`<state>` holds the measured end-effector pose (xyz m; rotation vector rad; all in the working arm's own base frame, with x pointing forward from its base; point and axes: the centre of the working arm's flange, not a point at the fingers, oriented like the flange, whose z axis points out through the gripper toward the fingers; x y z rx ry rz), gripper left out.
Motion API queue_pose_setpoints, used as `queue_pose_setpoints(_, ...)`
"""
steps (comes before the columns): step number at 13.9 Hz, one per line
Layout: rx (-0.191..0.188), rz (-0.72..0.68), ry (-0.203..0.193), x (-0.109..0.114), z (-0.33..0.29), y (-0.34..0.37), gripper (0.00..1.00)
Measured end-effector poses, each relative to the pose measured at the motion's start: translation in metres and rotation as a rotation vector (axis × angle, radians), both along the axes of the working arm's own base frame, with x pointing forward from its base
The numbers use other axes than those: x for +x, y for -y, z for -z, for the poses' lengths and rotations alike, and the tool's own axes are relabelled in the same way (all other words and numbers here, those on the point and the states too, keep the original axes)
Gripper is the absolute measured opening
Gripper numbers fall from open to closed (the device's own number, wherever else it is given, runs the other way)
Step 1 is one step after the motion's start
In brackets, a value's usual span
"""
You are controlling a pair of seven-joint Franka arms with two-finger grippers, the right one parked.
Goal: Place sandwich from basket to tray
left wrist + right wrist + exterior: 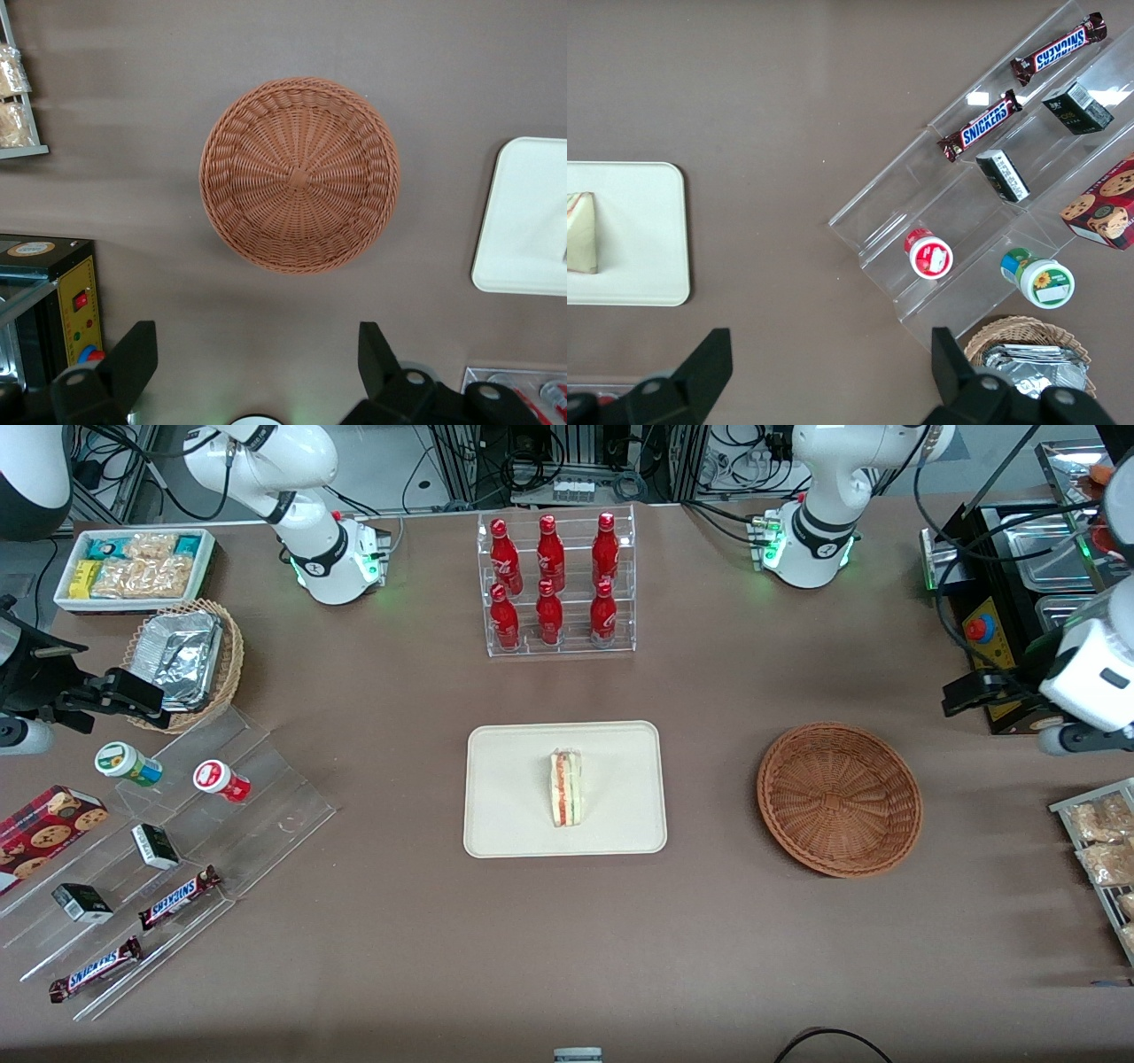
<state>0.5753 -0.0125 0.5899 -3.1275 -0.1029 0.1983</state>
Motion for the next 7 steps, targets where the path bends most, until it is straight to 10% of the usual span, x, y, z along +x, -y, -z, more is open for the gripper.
queue_pose_setpoints(7,0.003,0.027,-0.003,-0.024,0.007,0.014,1.00)
